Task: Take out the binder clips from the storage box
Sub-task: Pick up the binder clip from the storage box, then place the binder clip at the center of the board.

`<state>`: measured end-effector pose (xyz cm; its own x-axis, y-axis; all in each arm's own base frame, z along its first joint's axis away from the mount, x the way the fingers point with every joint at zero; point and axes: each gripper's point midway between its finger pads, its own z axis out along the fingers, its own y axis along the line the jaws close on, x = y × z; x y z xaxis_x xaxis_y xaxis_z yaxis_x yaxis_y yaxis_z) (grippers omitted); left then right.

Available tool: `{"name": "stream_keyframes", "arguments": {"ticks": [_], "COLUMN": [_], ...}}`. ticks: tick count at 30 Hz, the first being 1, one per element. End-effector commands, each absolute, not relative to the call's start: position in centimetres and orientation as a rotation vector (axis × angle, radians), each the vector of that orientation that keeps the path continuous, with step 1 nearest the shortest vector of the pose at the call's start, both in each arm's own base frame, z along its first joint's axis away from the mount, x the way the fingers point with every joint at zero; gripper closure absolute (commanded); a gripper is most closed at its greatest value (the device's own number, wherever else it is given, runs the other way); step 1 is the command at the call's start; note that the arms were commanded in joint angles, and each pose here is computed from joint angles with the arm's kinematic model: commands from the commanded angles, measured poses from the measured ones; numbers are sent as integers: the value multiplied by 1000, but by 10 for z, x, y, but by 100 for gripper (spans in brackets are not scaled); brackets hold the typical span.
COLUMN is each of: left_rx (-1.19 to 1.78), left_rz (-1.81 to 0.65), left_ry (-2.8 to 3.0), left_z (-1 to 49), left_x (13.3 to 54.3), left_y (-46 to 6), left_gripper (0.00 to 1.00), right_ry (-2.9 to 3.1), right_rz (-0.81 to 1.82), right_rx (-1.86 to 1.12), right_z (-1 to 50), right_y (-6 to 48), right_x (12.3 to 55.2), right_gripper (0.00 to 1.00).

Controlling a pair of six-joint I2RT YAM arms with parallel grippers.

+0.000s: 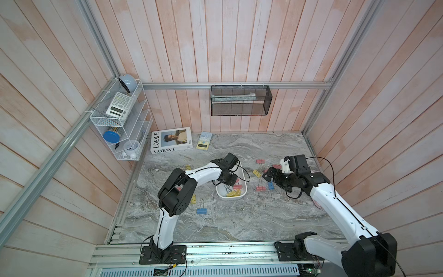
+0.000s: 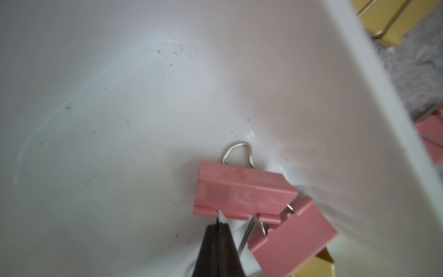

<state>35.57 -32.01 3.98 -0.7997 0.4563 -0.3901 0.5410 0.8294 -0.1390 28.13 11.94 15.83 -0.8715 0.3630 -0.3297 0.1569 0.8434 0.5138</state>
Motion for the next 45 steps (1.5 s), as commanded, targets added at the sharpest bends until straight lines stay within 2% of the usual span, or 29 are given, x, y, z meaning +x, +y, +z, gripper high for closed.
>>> {"name": "stream_keyframes", "arguments": {"ticks": [1,9,15,23,31,39,42,44,45], "left_rx": [630,313,84,-124,-202,-239,-244,-244,-245], "left_rz": [-384,-450,-434,-378,-346,-336,-327,-329,-326], "left_ry": [2570,2498,2484,2540,2634,2692,2700,2701,2699], "left_z": [88,147,160,120,63,31,27,29,30], "left_x": [369,368,347,325,337,343,341,339,338], "left_y": [-315,-260,-200,-152,-155,-160,-159,-158,-157], "left_gripper": [100,100,100,100,100,100,88,85,81], "right_ry": [2585,2595,2626,2661,2731,2819,2860,2879,2882], "right_rz": [709,718,733,741,674,596,541,523,520], "right_rx": [357,235,138,36,-50,-104,-130,-149,-149], "right_z": [169,177,173,170,158,138,129,124,122], "right_y": [130,163,195,227,248,269,274,279,281], "right_x": [287,301,309,313,302,291,291,291,292], "right_gripper": [2,2,2,2,2,2,2,3,6]}}
